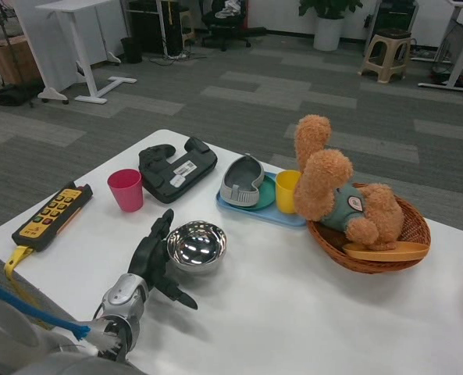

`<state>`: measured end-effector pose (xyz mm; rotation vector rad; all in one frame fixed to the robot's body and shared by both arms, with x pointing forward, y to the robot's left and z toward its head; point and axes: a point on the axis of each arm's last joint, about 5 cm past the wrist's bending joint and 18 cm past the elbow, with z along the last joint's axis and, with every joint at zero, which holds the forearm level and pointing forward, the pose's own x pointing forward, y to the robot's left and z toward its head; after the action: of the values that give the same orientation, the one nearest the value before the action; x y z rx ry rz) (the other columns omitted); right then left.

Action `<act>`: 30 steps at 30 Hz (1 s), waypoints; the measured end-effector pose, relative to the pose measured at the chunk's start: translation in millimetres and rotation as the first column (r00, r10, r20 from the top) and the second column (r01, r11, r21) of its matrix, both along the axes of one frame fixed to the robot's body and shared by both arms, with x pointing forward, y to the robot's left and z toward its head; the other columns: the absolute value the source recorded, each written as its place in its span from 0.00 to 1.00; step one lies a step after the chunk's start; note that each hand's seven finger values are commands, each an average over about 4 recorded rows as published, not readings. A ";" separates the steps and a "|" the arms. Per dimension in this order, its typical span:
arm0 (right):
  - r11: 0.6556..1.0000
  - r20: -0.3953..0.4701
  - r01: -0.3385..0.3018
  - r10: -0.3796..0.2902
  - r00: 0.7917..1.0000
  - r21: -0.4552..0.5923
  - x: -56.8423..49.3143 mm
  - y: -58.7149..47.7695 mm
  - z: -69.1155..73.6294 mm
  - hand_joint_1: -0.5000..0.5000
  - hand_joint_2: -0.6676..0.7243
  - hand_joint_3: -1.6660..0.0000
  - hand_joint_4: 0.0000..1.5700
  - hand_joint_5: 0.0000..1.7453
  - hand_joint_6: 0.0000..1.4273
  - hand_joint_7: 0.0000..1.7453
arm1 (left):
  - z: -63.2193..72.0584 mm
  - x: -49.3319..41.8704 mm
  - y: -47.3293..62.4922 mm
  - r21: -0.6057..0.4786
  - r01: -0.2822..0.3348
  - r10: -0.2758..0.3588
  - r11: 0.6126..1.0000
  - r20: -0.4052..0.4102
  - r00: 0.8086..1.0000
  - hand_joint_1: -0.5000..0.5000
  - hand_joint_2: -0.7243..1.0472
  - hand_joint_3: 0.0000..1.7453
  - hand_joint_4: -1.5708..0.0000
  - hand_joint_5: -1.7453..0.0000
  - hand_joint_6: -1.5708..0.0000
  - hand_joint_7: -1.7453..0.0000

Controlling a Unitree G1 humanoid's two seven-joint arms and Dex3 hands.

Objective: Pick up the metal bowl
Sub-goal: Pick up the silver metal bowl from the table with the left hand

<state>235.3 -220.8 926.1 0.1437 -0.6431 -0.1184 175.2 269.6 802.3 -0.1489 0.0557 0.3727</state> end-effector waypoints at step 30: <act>1.000 -0.004 -0.010 0.010 1.000 -0.006 -0.2 1.3 -0.7 0.50 1.00 1.00 0.02 0.10 0.00 0.08 | 4.4 20.2 -6.9 -0.015 0.059 -0.060 0.998 -0.075 0.995 0.00 0.53 0.05 1.00 0.25 1.00 0.39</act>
<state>235.1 -219.6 925.3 0.1412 -0.6382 -0.1068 195.4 262.7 806.7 -0.1457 0.1365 0.3186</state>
